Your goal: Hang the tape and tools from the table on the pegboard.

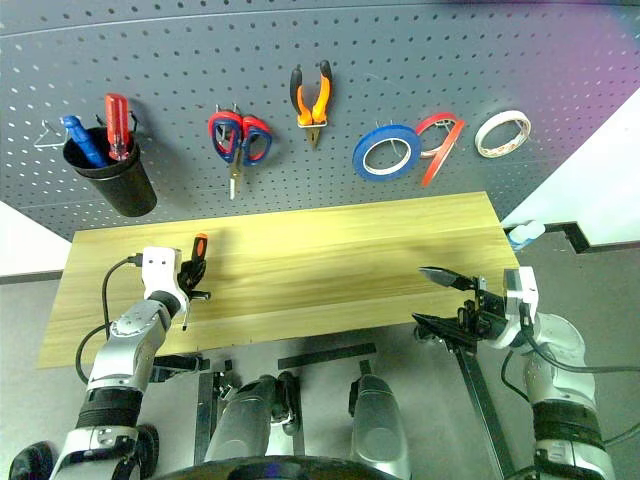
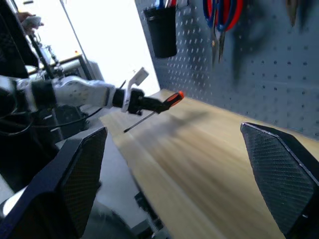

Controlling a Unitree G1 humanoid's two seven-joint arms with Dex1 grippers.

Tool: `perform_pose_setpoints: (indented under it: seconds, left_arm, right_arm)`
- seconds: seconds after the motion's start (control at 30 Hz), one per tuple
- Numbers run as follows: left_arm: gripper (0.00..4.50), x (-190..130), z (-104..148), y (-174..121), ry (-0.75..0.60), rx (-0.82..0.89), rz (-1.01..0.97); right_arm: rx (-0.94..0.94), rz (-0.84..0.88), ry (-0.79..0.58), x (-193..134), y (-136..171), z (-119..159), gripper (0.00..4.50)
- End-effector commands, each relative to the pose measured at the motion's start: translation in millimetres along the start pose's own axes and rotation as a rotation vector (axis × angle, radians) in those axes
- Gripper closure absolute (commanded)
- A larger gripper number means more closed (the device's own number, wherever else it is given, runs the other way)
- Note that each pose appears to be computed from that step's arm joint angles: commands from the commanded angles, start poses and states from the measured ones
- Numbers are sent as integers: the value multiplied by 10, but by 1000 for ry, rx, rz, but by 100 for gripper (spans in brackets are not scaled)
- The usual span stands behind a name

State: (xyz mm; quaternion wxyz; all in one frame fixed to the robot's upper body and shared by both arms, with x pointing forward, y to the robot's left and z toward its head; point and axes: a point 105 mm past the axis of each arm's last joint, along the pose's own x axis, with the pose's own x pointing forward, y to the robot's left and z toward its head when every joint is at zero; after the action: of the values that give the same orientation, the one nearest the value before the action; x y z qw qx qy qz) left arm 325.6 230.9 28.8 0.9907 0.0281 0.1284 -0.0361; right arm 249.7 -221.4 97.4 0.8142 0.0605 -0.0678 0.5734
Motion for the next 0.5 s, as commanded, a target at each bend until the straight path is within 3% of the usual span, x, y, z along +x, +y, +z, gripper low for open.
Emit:
perform_pose_setpoints:
  seconds: [0.03, 0.3, 0.5]
  left_arm:
    - [384, -55, 188, -94, -78, 75, -32]
    - [384, -164, 362, -211, -193, 193, -66]
    - [384, -291, 706, -233, -378, 325, -56]
  right_arm:
    - [-47, -20, -29, -5, -113, 57, 0]
    - [-62, -52, -38, 22, -323, 58, 0]
    - [-66, -50, -35, 147, -454, 18, 0]
